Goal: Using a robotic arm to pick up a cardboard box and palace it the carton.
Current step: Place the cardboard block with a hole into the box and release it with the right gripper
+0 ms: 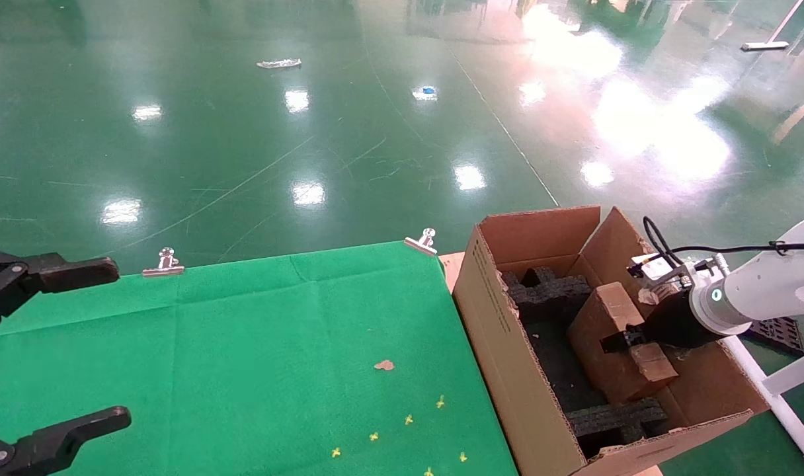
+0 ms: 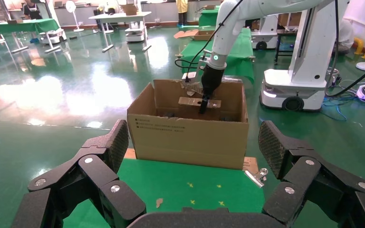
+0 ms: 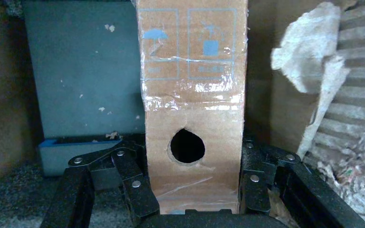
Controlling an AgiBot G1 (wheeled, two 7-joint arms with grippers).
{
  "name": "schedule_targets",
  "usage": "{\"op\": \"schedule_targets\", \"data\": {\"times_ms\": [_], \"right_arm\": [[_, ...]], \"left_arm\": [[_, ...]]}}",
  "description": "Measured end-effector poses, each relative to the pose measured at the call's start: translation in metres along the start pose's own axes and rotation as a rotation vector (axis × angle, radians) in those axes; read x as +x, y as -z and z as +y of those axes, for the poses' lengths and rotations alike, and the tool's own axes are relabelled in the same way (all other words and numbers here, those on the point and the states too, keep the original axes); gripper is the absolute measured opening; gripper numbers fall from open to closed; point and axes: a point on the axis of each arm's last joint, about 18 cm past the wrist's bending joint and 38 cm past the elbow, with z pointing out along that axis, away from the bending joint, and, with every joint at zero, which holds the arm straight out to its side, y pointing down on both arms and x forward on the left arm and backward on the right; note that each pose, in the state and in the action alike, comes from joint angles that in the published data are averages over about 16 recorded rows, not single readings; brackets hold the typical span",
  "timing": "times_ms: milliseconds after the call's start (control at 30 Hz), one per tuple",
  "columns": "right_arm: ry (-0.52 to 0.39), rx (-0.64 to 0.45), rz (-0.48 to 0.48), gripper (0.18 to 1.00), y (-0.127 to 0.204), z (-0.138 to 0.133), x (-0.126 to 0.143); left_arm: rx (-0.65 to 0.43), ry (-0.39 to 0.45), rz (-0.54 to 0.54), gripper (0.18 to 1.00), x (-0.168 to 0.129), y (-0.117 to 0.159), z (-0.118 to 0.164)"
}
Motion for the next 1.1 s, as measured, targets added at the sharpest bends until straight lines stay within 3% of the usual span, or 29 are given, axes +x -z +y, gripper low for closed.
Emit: {"op": "schedule_targets", "data": {"times_ms": [433,667,900,1100], "right_arm": [[0.013,-0.005,0.009,0.344,0.001,-0.005,0.005],[0.017,-0.007,0.006,0.412,0.004,-0.008,0.005],[0.026,0.017,-0.006,0.536,0.014,-0.019,0.003],[0.050,0.103,-0.037,0.664,0.048,-0.048,0.004]], "left_arm": [[0.000,0.000,0.000,1.000,0.000,0.000,0.000],[0.000,0.000,0.000,1.000,0.000,0.000,0.000],[0.000,0.000,0.000,1.000,0.000,0.000,0.000],[0.000,0.000,0.000,1.000,0.000,0.000,0.000]]}}
